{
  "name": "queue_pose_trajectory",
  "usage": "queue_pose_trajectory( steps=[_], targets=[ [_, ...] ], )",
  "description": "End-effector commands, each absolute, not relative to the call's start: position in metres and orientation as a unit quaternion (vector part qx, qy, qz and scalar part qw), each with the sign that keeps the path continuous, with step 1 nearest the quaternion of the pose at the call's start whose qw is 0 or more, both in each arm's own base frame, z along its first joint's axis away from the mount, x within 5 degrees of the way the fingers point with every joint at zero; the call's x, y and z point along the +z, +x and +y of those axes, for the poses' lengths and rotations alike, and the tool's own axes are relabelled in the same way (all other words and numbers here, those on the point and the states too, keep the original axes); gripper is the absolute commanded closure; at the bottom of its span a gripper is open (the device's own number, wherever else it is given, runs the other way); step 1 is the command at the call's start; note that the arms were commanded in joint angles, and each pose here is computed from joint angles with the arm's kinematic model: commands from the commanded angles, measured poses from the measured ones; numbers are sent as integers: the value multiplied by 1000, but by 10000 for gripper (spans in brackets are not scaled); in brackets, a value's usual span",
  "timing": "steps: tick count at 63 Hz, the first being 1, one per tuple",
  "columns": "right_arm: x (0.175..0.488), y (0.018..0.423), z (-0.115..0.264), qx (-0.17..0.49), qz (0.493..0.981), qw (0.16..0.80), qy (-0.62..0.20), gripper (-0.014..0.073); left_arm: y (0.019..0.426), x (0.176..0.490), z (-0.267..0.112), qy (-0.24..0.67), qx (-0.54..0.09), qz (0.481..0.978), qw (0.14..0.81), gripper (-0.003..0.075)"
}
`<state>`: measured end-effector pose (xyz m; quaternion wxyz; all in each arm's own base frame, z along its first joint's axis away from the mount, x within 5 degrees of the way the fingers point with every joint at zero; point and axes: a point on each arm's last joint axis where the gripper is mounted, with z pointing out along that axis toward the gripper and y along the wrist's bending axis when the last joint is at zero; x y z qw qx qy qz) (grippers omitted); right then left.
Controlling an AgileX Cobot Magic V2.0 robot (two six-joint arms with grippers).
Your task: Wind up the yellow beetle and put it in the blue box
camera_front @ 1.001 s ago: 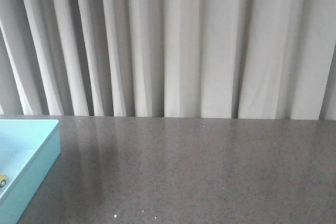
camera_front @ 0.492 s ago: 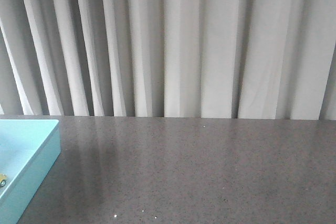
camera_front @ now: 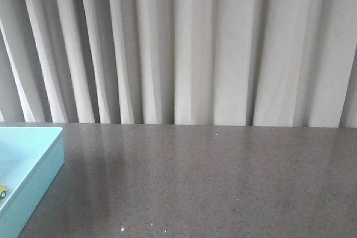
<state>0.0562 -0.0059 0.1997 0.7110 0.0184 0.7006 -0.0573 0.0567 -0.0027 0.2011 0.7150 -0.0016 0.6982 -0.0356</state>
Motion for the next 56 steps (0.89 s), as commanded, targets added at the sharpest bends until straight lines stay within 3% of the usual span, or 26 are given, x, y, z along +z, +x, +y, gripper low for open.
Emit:
queue_pose_trajectory(
  steps=[1, 56],
  targets=[
    [207, 56, -6, -56, 667, 743, 24, 602, 54, 212, -2, -6, -41, 660, 750, 726],
    [207, 56, -6, -54, 668, 741, 26, 602, 54, 212, -2, -6, -41, 660, 750, 726]
  ],
)
